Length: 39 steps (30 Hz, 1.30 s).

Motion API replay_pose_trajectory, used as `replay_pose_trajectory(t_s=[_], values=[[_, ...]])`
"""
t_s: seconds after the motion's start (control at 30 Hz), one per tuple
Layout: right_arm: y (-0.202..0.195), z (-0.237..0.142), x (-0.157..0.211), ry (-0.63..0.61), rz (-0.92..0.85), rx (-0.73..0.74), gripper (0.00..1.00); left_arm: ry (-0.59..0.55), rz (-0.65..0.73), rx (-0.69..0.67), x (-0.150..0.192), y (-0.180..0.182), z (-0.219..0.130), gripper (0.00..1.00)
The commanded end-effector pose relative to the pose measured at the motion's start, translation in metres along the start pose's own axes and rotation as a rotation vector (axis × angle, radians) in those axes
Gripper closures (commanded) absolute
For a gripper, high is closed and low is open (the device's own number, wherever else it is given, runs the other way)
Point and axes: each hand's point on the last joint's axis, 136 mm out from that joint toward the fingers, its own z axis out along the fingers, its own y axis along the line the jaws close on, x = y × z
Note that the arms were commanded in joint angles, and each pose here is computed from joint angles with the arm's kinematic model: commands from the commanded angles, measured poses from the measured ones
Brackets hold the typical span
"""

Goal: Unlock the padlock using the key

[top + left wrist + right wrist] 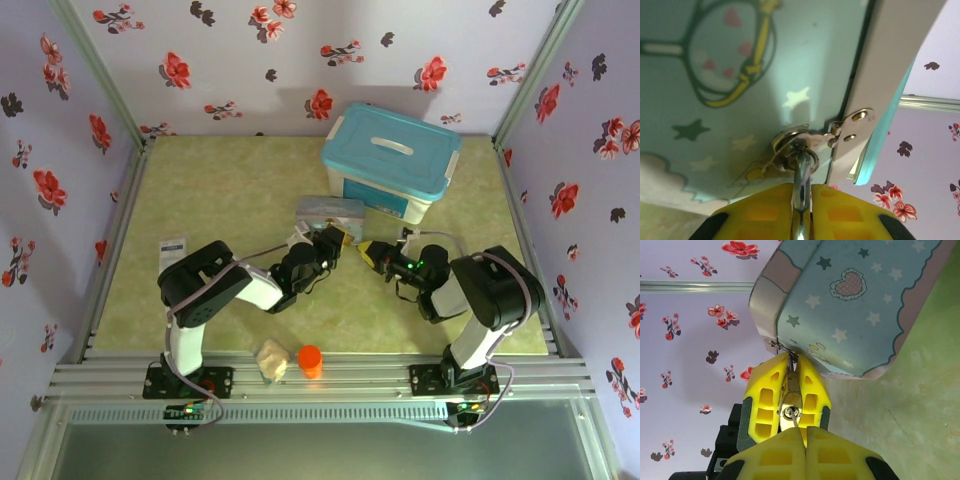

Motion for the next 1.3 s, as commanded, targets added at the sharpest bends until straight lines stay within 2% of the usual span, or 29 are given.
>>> replay_pose_trajectory(t_s=[0.0,0.17,0.4,0.63,0.77,1.1,1.27], values=[[-0.009,0.008,-0.002,0.014,-0.006,0.034,1.00,0.216,-0.040,0.162,0.055,-0.051,-0.009,1.00],[-0.007,0.004,-0.002,0.021,0.003,0.026,1.00,0.226,-0.021,0.125,0.055,-0.032,-0.005,1.00],[-0.015,-0.006,0.003,0.069,0.010,0.035,1.00,0.265,0.007,0.107,0.059,-0.025,-0.008,1.00],[-0.044,-0.012,0.007,0.093,0.049,0.098,1.00,0.289,0.017,0.111,0.062,-0.026,-0.011,1.00],[-0.049,-0.013,0.007,0.088,0.045,0.108,1.00,0.292,0.022,0.100,0.062,-0.022,-0.012,1.00],[-0.035,-0.017,0.004,0.054,0.059,0.083,1.00,0.273,0.039,0.087,0.062,-0.012,-0.008,1.00],[-0.007,-0.014,-0.003,0.044,0.080,0.019,1.00,0.276,0.046,0.104,0.063,-0.017,-0.009,1.00]])
